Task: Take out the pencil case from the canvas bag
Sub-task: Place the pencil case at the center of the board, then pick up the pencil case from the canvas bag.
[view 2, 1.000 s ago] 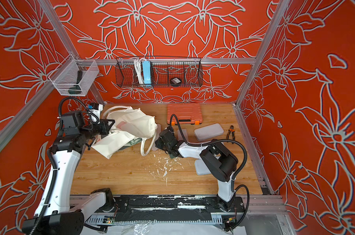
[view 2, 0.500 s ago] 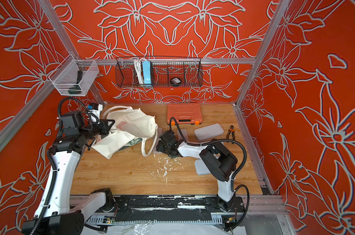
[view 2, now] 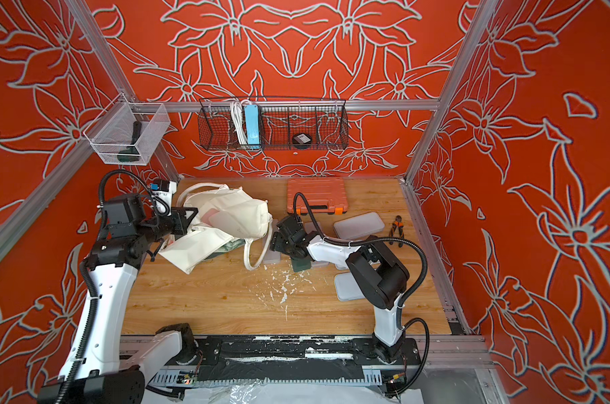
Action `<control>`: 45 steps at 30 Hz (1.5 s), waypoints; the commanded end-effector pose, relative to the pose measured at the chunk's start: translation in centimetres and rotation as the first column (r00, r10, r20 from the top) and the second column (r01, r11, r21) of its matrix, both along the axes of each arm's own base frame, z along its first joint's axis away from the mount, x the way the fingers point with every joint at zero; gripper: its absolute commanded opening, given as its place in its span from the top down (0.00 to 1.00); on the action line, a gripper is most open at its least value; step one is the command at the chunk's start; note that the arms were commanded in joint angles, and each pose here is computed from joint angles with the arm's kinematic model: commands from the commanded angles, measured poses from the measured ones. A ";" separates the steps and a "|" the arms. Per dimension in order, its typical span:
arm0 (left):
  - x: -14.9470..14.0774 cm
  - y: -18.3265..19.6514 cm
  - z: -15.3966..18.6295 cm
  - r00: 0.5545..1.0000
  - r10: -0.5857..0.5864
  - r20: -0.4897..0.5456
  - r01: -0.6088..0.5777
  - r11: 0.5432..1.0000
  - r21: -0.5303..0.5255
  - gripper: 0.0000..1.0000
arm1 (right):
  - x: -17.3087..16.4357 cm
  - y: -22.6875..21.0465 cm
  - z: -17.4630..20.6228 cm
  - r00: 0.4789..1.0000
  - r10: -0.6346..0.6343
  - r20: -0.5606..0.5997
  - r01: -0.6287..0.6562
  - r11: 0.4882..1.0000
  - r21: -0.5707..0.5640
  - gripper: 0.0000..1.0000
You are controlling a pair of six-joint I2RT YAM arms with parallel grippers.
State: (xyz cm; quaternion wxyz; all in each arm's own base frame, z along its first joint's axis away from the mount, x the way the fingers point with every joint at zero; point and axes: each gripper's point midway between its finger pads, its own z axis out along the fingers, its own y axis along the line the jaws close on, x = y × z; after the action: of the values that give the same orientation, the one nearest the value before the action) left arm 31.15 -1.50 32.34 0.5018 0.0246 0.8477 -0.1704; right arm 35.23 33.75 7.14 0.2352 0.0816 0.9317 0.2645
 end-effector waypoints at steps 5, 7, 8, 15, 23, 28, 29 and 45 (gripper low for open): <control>0.2 -0.7 4.1 0.978 -0.065 0.196 0.057 0.997 0.046 1.00 | -0.6 -0.5 5.0 0.996 0.018 0.084 -0.025 0.997 0.075 0.19; 0.1 -1.5 3.3 0.976 -0.102 0.192 0.099 0.995 0.023 1.00 | -1.2 -0.2 6.3 0.994 0.042 0.105 -0.054 0.992 0.116 0.19; 0.0 -1.8 2.9 0.974 -0.123 0.192 0.121 0.992 0.020 1.00 | -1.5 -0.1 6.9 0.991 0.057 0.118 -0.072 0.989 0.132 0.19; 0.4 -2.3 1.0 0.973 -0.171 0.157 0.173 0.985 0.001 1.00 | -2.8 -2.3 9.6 0.985 0.018 0.170 -0.045 0.986 0.159 0.14; 1.2 -3.5 -0.8 0.967 -0.244 0.073 0.253 0.954 -0.159 1.00 | -4.8 -4.0 11.1 0.982 0.008 0.188 -0.045 0.980 0.192 0.02; 1.7 -3.6 0.3 0.956 -0.273 0.103 0.286 0.947 -0.148 1.00 | -5.8 -4.9 12.6 0.977 0.004 0.211 -0.047 0.978 0.203 0.02; 1.7 -3.9 0.8 0.949 -0.295 0.116 0.310 0.938 -0.152 1.00 | -5.9 -5.1 12.9 0.976 0.002 0.216 -0.047 0.977 0.206 0.02; 0.4 -7.1 1.8 0.738 -0.599 0.310 0.635 0.772 -0.022 1.00 | -8.1 -5.8 14.1 0.975 0.005 0.222 -0.058 0.971 0.232 0.02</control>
State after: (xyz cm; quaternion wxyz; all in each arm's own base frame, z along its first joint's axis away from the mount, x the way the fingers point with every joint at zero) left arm 33.07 -7.39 31.39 0.4779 0.1913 0.7667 -0.3837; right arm 27.57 28.45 21.29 0.3181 0.0547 0.8627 0.3893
